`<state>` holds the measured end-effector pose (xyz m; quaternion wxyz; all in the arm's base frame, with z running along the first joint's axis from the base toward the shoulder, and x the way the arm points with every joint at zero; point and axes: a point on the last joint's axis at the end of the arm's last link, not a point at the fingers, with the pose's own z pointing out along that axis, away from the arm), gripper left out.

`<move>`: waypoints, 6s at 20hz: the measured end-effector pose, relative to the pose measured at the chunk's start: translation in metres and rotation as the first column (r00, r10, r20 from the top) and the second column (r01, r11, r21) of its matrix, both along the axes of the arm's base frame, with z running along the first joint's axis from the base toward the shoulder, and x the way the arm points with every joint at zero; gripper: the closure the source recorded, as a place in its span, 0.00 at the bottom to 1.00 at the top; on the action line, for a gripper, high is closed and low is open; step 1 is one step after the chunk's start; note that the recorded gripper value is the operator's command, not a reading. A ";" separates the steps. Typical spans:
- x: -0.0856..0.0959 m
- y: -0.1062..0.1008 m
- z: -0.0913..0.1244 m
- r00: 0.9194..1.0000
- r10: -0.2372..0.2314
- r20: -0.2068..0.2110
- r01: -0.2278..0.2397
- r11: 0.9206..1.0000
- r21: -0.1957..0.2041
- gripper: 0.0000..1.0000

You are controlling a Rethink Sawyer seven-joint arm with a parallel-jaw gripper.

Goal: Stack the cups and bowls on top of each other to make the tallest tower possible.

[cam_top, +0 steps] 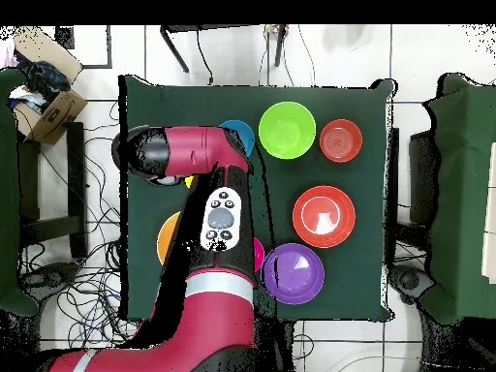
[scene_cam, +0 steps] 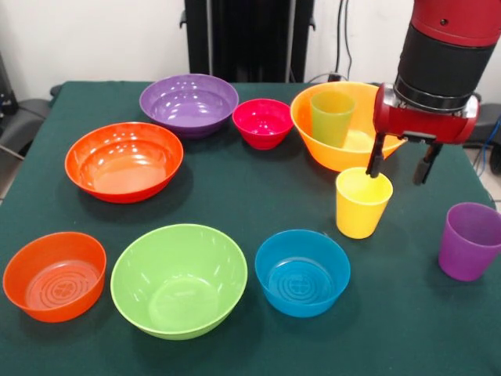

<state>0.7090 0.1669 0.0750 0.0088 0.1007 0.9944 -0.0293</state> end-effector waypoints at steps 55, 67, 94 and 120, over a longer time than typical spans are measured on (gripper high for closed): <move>-0.030 0.033 -0.029 0.996 0.079 0.044 -0.077 0.995 -0.059 0.00; -0.053 0.021 -0.057 0.992 0.126 -0.007 -0.126 0.980 -0.152 0.00; -0.055 0.006 -0.072 0.990 0.121 0.072 -0.110 0.984 -0.144 1.00; -0.124 0.023 0.094 0.996 0.070 0.057 -0.067 0.996 -0.059 1.00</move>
